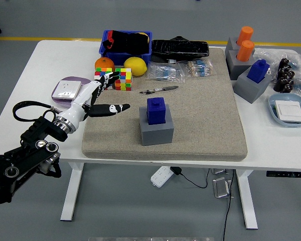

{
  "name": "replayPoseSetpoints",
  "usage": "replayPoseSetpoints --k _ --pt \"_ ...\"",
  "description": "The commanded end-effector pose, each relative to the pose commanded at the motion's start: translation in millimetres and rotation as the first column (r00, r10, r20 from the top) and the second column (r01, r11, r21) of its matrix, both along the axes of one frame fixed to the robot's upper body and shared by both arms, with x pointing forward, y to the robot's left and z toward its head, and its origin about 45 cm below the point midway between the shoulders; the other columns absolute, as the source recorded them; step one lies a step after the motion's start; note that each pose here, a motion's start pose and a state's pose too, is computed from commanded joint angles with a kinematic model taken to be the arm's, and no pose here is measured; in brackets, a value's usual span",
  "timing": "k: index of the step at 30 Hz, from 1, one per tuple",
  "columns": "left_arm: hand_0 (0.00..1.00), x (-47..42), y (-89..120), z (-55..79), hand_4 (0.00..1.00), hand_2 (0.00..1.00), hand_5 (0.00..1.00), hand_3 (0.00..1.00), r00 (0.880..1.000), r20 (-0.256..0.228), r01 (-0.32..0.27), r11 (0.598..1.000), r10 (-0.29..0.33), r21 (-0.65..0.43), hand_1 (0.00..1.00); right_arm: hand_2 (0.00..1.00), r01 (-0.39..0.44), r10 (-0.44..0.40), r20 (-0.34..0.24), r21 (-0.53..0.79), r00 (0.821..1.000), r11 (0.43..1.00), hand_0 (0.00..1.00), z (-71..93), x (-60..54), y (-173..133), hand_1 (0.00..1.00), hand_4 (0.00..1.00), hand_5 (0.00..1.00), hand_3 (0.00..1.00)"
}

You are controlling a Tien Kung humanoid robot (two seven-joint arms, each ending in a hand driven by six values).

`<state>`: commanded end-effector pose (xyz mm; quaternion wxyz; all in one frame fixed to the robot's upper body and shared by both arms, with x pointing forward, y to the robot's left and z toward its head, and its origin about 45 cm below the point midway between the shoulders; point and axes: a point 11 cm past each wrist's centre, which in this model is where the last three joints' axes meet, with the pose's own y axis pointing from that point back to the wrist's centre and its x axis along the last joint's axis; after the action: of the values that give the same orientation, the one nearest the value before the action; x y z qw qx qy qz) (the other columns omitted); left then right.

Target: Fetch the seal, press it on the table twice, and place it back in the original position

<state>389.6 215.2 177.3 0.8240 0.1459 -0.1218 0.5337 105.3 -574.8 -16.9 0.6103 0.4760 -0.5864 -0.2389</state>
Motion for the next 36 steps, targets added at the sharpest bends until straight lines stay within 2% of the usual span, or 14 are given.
replayPoseSetpoints --k 7,13,15,20,21,26,27,33,34,36 --pt "0.998 -7.7 -14 -2.6 0.998 0.981 0.108 0.997 0.999 -0.017 0.039 0.999 -0.039 -0.014 0.996 0.691 0.0 0.0 -0.001 0.0 1.0 1.0 0.788 -0.7 -1.1 1 0.706 0.763 0.55 0.645" --pt "0.998 -12.4 -27 -7.4 0.998 0.966 0.109 0.998 0.999 -0.028 0.044 0.999 -0.044 -0.026 0.992 0.692 0.003 -0.003 -0.003 0.001 1.0 1.0 0.787 -1.5 -2.4 1 0.706 0.763 0.549 0.645" --pt "0.998 -12.7 -30 -8.8 0.998 0.935 0.101 0.995 0.999 -0.03 0.044 0.999 -0.045 -0.031 0.98 0.692 0.002 -0.002 -0.004 0.001 1.0 1.0 0.787 -1.7 -2.4 1 0.706 0.763 0.548 0.644" --pt "0.998 -12.7 -40 -12.1 0.998 0.935 0.101 0.995 0.998 -0.036 0.051 0.998 -0.052 -0.042 0.98 0.692 0.001 -0.001 -0.002 0.003 1.0 1.0 0.787 -1.9 -1.5 2 0.706 0.763 0.548 0.644" --pt "0.998 -12.8 -42 -12.6 0.998 0.902 0.091 0.993 0.998 -0.037 0.052 0.998 -0.054 -0.042 0.964 0.691 0.001 -0.001 -0.002 0.003 1.0 1.0 0.787 -1.8 -1.4 2 0.703 0.764 0.549 0.644" --pt "0.998 -12.7 -49 -14.1 0.998 0.902 0.091 0.993 0.998 -0.037 0.054 0.998 -0.056 -0.045 0.964 0.691 0.001 -0.001 -0.003 0.002 1.0 1.0 0.787 -1.9 -2.3 2 0.703 0.764 0.549 0.644" --pt "0.998 -12.2 -50 -13.6 0.99 0.856 0.021 0.989 0.998 -0.035 0.054 0.997 -0.055 -0.046 0.941 0.691 0.0 0.0 -0.003 0.002 1.0 1.0 0.787 -1.9 -2.2 2 0.706 0.763 0.548 0.643" --pt "0.998 -11.3 -58 -11.6 0.99 0.856 0.021 0.989 0.998 -0.025 0.053 0.997 -0.054 -0.056 0.941 0.691 0.002 -0.002 -0.002 0.002 1.0 1.0 0.787 -1.6 -2.0 1 0.706 0.763 0.548 0.643" --pt "0.998 -11.3 -59 -11.6 0.889 0.727 0.002 0.986 0.998 -0.026 0.052 0.997 -0.054 -0.06 0.863 0.687 0.002 -0.002 -0.001 0.002 1.0 1.0 0.787 -1.5 -1.8 1 0.703 0.763 0.547 0.643" --pt "0.998 -11.4 -62 -12.0 0.889 0.727 0.002 0.986 0.998 -0.027 0.055 0.996 -0.057 -0.064 0.863 0.687 0.0 0.0 0.0 0.002 1.0 1.0 0.787 -1.3 -1.2 1 0.703 0.763 0.547 0.643"
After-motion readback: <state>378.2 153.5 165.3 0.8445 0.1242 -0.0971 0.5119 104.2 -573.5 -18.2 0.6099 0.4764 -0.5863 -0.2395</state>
